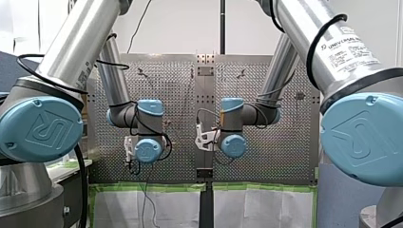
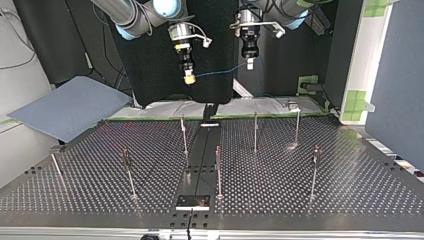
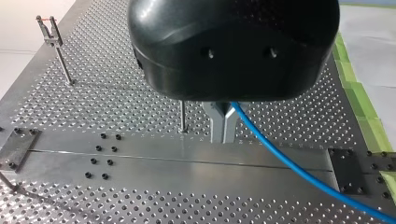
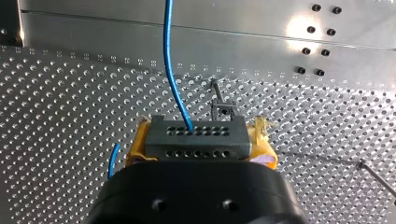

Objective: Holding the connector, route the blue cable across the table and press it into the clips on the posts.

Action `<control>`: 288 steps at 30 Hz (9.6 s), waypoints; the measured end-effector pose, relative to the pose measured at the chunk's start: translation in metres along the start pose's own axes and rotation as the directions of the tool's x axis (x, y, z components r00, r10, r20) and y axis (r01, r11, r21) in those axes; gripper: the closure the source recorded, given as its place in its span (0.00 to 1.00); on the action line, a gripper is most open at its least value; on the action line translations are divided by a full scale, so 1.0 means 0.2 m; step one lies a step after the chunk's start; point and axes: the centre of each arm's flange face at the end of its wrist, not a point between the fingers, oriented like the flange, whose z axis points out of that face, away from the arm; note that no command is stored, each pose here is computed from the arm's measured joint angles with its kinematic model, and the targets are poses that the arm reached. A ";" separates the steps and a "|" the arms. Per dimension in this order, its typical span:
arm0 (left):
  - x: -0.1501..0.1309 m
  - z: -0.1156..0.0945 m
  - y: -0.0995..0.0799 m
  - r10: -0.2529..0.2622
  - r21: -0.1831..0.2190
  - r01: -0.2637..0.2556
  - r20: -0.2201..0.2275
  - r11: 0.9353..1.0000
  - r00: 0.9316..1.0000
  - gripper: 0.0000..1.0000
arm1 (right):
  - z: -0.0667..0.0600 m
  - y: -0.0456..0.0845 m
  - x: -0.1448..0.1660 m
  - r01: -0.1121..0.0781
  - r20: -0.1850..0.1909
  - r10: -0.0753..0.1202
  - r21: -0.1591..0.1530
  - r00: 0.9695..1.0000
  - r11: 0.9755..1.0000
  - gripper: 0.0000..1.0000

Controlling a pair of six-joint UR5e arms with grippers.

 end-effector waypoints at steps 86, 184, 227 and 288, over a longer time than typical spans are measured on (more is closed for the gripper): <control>0.00 0.00 0.00 0.000 -0.002 0.000 0.000 1.000 1.000 1.00 | 0.00 0.00 0.00 0.000 0.000 0.000 -0.001 1.000 1.000 1.00; -1.28 0.46 0.29 -0.087 -0.379 0.178 0.244 0.908 0.966 1.00 | 0.43 -0.34 1.39 -0.177 0.036 0.175 0.326 0.984 0.929 1.00; -1.58 0.79 0.53 -0.070 -0.330 0.163 0.278 0.930 0.958 1.00 | 0.80 -0.52 1.52 -0.238 0.044 0.241 0.407 0.969 0.882 1.00; -1.39 1.52 1.03 -0.207 -0.127 0.260 0.328 0.957 0.922 1.00 | 1.01 -0.42 1.67 -0.229 -0.050 0.265 0.374 0.963 0.899 1.00</control>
